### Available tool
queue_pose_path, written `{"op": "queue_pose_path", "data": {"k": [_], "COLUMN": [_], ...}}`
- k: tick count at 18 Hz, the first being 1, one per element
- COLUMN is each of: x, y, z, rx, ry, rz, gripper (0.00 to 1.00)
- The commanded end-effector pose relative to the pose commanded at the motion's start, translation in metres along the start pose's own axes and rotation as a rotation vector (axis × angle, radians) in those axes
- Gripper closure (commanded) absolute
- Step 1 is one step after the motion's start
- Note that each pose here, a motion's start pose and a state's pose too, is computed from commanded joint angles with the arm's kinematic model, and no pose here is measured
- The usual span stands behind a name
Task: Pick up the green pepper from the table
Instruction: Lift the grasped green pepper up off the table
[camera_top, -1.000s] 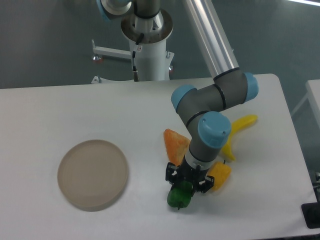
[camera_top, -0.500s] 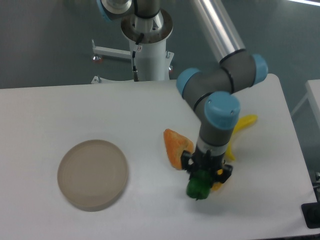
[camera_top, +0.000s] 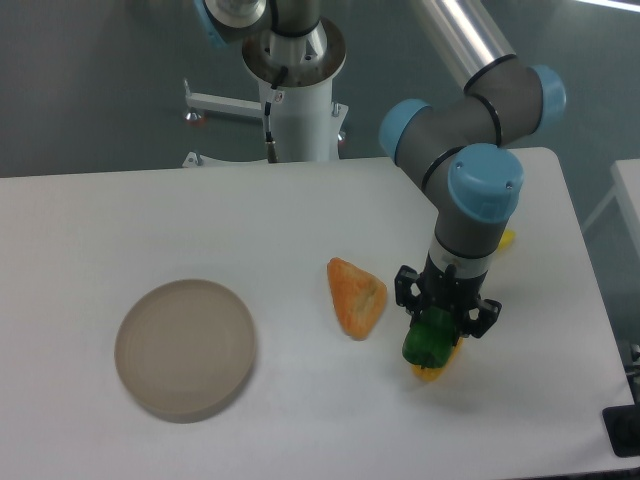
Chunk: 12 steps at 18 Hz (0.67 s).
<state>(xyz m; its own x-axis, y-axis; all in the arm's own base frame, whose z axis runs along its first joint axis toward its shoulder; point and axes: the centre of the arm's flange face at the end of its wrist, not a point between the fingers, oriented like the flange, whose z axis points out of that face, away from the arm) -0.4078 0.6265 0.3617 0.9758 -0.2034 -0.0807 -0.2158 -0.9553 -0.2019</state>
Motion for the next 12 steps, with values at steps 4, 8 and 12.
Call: {"op": "queue_pose_path", "data": {"k": [4, 8, 12], "x": [0.0002, 0.0012, 0.0016], "y": [-0.0015, -0.0024, -0.0024], "z": [-0.0015, 0.0004, 0.0022], "rx": [0.003, 0.006, 0.008], "ry": [-0.003, 0.001, 0.006], "rz": [0.002, 0.002, 0.001], "gripper": [0.66, 0.66, 0.66]}}
